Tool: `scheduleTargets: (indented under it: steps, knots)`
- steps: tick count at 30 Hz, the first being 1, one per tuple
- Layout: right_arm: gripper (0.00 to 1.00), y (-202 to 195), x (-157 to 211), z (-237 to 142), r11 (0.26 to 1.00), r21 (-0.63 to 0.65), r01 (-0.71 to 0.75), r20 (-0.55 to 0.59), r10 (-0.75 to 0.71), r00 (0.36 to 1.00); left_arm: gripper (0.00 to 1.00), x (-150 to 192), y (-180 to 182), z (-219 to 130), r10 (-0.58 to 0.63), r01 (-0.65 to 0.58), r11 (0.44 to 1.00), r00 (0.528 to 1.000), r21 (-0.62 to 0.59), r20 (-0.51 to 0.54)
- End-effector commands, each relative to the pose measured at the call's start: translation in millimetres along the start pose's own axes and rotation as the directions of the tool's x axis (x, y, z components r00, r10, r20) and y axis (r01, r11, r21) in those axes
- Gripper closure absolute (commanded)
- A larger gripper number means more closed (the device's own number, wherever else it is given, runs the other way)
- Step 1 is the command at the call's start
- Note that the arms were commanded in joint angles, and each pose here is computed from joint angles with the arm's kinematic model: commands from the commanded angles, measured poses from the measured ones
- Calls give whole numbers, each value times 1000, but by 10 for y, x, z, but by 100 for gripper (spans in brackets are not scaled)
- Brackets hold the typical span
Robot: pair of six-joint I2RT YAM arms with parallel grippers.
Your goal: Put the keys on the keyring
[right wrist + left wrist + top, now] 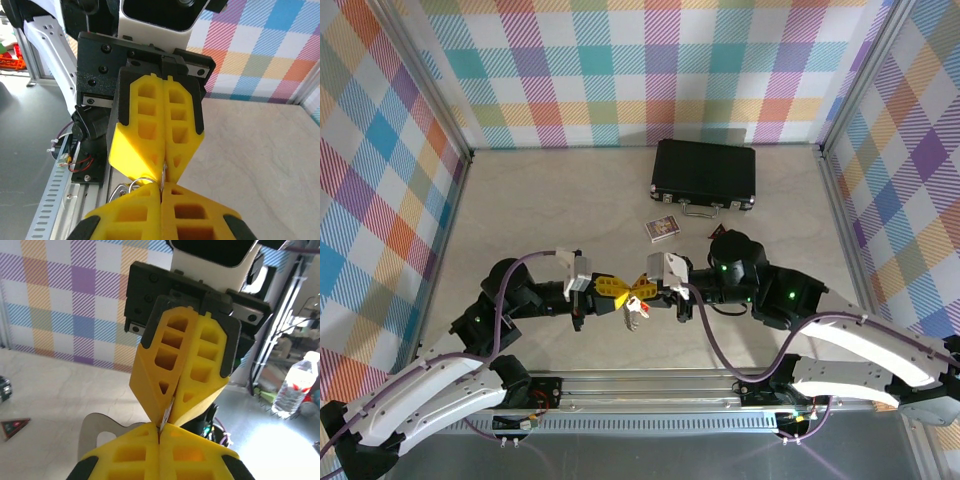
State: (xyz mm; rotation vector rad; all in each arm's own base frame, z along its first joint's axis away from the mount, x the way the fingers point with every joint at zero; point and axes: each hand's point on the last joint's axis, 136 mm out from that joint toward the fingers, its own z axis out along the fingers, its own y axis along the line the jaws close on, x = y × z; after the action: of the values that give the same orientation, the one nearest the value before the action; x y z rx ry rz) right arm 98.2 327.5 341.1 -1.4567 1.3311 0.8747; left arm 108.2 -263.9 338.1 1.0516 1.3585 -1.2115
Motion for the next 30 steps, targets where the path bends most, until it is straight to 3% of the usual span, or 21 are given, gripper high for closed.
scheduleTargets:
  steps: [1,5,11,17,22,27,30]
  knots:
    - [100,-68,1,-17,999,22,41,-53,-40,998,95,-76,-7,-28,68,-69,997,997,-35,-39]
    - [100,-92,93,-19,998,14,59,-146,-56,988,88,-23,31,-15,59,-64,996,993,-55,-101]
    - [100,-68,195,27,997,-40,61,-245,-69,967,87,18,45,-16,43,-55,997,979,-59,-200]
    - [100,-42,163,23,997,-49,62,-222,-71,972,98,19,29,-20,52,-66,997,968,-47,-244]
    - [100,-33,153,13,997,-52,57,-219,-67,973,100,-15,-17,-1,58,-64,998,975,-20,-213]
    - [100,-90,104,14,999,-3,39,-177,-39,983,100,-190,-111,23,61,-58,998,993,26,-103]
    - [89,-111,47,-2,999,25,27,-125,-23,992,100,-301,-170,22,54,-52,997,998,55,-27]
